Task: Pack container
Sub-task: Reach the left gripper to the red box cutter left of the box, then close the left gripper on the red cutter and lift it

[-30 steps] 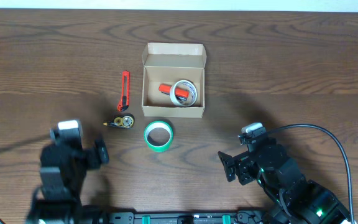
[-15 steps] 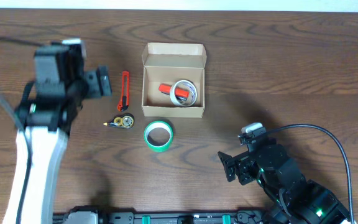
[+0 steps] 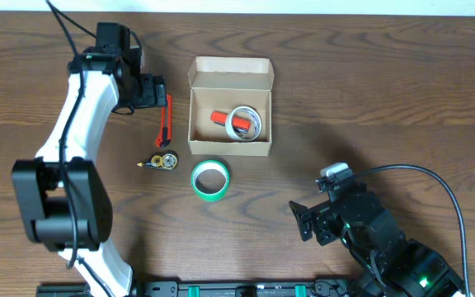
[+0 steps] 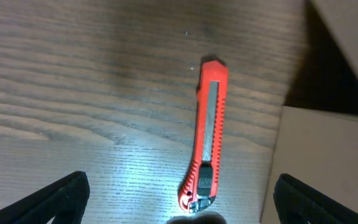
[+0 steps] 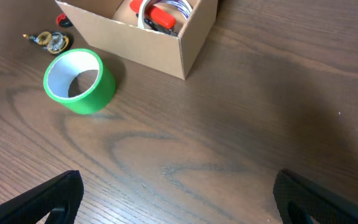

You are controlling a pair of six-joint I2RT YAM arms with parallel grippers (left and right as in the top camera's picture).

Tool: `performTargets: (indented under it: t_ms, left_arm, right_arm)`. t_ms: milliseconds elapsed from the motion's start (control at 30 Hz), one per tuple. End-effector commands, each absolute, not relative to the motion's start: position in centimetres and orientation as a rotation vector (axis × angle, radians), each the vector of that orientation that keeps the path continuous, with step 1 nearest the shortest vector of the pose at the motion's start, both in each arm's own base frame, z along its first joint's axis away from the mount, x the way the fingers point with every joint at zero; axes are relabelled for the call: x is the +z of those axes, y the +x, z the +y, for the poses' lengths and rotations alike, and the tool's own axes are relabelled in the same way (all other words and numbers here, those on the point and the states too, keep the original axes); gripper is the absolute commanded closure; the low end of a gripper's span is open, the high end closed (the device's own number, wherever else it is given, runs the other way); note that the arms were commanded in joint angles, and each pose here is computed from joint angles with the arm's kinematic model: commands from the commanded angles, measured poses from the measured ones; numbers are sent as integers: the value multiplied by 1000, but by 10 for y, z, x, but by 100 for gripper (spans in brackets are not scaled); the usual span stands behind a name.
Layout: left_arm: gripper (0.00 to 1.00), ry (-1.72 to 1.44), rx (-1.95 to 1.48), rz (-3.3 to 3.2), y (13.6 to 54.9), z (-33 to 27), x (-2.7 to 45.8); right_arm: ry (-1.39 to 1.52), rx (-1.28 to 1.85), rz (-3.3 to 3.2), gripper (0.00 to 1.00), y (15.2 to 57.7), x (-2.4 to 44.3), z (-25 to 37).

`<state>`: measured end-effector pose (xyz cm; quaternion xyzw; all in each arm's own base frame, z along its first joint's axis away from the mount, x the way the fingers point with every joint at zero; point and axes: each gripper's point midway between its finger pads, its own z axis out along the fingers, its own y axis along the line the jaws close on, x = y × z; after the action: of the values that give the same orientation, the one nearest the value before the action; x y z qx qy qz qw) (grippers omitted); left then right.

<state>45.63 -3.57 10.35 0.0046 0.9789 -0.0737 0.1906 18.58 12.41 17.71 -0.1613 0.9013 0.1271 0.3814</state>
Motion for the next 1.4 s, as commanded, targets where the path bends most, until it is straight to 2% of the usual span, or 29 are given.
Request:
performTargets:
  t_ms: [0, 633, 767, 833, 1200, 1233, 1367]
  left_arm:
    - [4, 72, -209, 2762, 468, -43, 101]
    - [4, 119, -229, 2930, 464, -59, 34]
    - [4, 138, -234, 2946, 461, -66, 27]
    - [0, 147, -235, 2951, 461, -69, 24]
    - [0, 164, -219, 3019, 448, -72, 8]
    - [5, 164, -220, 3023, 448, -72, 8]
    - [11, 154, -194, 3040, 445, -70, 6]
  right_arm:
    - [-406, 330, 2301, 1, 185, 177, 126]
    - [-406, 330, 2302, 1, 185, 177, 126]
    - [-406, 331, 2302, 1, 184, 177, 126]
    - [-406, 330, 2301, 1, 185, 177, 126]
    - [-406, 330, 2301, 1, 185, 177, 126]
    - [-406, 330, 2301, 1, 185, 177, 126]
    - [-406, 330, 2301, 1, 185, 177, 126]
